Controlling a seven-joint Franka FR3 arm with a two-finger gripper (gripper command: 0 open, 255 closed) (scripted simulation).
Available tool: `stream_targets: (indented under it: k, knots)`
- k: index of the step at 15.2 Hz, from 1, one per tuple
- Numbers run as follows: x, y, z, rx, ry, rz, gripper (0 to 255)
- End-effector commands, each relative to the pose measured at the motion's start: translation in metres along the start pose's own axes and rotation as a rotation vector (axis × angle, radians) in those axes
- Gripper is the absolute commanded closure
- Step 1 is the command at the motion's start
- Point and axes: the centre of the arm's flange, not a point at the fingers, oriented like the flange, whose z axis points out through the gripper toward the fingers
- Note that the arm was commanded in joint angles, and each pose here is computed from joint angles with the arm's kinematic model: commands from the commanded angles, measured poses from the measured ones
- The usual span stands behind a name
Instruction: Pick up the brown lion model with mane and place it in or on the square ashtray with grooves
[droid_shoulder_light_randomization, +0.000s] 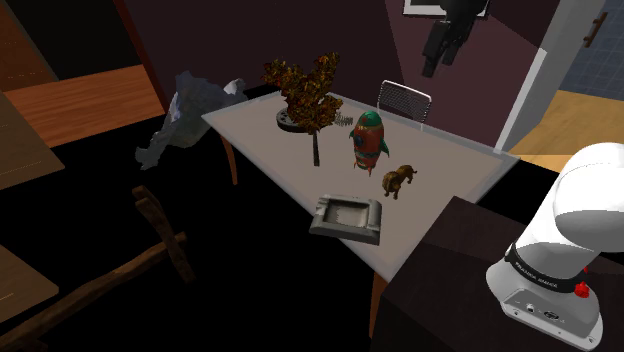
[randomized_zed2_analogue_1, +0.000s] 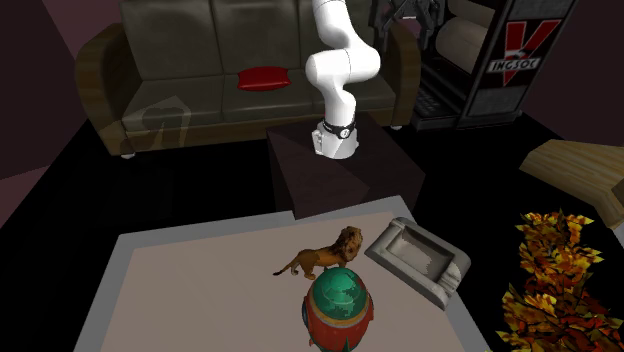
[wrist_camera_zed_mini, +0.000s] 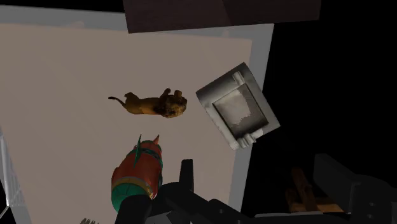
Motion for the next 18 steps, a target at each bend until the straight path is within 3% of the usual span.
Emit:
stream_targets:
  k: [1,18]
  knots:
    - [0.000,0.000,0.000,0.000,0.000,0.000,0]
    - [0.004,0.127,0.193,0.079,-0.024,-0.301,0]
